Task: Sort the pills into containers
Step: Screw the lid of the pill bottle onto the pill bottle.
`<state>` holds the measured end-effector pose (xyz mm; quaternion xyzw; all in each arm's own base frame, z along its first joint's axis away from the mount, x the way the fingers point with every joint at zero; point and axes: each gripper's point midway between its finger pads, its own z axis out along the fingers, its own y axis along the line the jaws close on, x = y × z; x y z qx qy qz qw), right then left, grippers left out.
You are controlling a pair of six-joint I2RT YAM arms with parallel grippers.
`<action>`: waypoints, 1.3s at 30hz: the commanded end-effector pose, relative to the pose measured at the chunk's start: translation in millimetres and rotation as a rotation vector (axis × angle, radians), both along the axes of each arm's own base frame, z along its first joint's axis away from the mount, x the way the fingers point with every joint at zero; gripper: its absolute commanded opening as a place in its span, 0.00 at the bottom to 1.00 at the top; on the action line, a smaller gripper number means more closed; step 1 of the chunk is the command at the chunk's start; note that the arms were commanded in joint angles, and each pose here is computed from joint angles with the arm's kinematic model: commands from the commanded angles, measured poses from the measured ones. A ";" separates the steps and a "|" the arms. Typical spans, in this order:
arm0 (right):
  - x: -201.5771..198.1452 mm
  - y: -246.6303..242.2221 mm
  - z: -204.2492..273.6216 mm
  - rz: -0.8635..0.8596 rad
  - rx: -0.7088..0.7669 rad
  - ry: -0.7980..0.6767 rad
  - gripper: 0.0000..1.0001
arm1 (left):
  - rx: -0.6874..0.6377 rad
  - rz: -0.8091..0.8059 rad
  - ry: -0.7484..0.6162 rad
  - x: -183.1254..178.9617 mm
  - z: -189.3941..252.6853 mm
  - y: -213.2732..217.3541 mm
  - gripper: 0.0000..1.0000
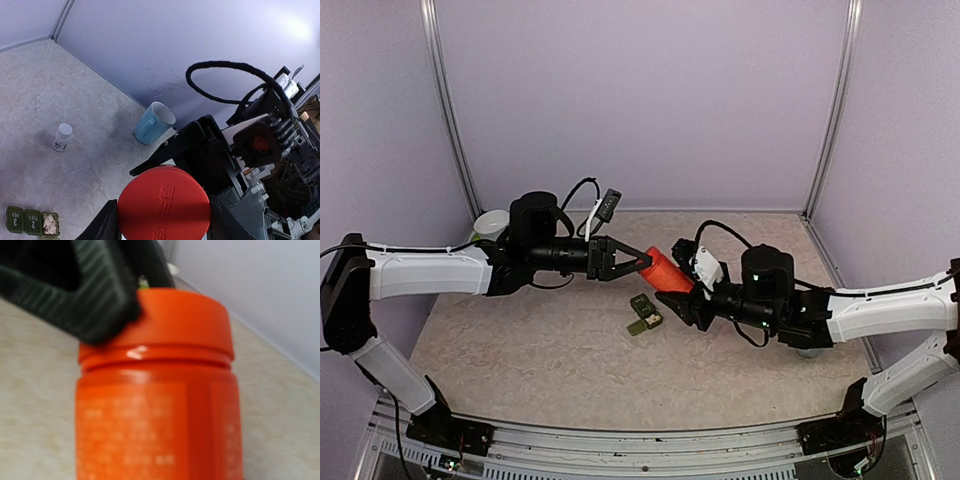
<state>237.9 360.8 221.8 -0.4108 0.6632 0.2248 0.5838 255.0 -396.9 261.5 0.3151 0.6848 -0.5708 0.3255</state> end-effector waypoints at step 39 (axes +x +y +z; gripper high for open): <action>18.2 -18.4 37.4 0.160 0.148 0.183 0.44 | -0.031 0.050 -0.084 8.1 32.1 9.9 0.99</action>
